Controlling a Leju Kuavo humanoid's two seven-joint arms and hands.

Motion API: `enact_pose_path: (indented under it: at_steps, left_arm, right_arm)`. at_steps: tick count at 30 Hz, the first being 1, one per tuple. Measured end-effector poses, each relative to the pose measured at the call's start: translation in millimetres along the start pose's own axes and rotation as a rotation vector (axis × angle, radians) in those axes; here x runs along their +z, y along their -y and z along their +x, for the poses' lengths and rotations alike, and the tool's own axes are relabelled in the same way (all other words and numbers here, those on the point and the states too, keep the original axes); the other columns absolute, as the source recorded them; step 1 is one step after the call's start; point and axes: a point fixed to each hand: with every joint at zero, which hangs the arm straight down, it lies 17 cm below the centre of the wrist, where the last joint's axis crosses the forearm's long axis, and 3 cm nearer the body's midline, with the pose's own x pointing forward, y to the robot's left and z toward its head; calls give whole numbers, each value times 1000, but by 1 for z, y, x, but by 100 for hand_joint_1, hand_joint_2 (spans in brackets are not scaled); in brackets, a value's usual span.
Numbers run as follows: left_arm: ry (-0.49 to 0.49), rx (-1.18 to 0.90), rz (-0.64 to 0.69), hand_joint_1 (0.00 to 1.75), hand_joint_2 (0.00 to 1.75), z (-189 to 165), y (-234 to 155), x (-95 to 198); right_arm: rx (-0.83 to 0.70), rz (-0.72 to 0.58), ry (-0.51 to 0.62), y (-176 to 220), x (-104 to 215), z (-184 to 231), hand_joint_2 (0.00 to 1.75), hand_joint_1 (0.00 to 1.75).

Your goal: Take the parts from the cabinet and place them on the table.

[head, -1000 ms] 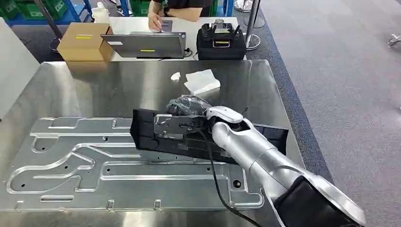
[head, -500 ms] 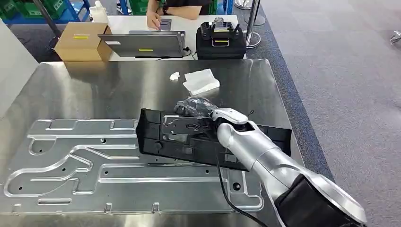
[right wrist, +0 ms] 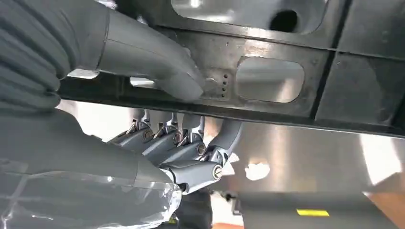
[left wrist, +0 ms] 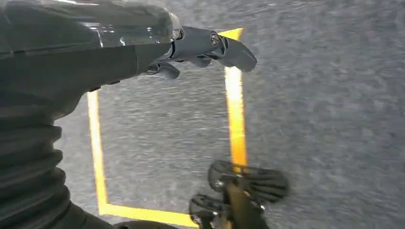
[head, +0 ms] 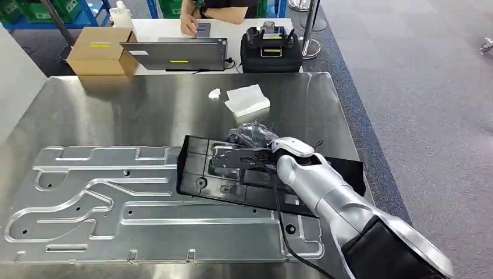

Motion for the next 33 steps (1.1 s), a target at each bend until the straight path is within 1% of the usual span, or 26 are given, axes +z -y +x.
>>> enact_pose_path:
  at_steps: [4,5,9,10,11,12,14,19,30,31,33]
  left_arm:
    - [18,-63,-22,0,175,0,3,1]
    - [20,-103,-11,0,175,0,1,1]
    - [97,-219,80,0,175,11,-13,0]
    - [91,-214,82,0,175,10,-12,0]
    - [60,-192,51,0,175,5,-6,0]
    - [36,-166,22,0,175,0,-1,1]
    - [-2,-119,-7,0,175,-7,4,3]
    - [-62,-87,-11,0,175,-19,5,4]
    - [-78,-86,-15,0,175,-23,5,5]
    - [-78,-86,-15,0,0,-23,5,5]
    - [-74,-84,-14,0,0,-22,5,5]
  right_arm:
    - [-4,5,-26,-7,6,-16,175,175]
    - [-7,5,-31,-7,8,-19,175,175]
    - [-23,3,-45,-11,12,-29,175,175]
    - [-26,4,-46,-12,13,-31,175,175]
    - [-27,9,-43,-12,14,-32,175,175]
    - [-26,14,-42,-13,15,-33,0,0]
    - [-27,22,-45,-15,16,-34,0,0]
    - [-34,24,-46,-14,16,-35,0,0]
    - [-37,29,-53,-14,18,-40,0,0]
    - [-37,29,-53,-14,18,-40,0,0]
    - [-37,32,-53,-14,19,-41,0,0]
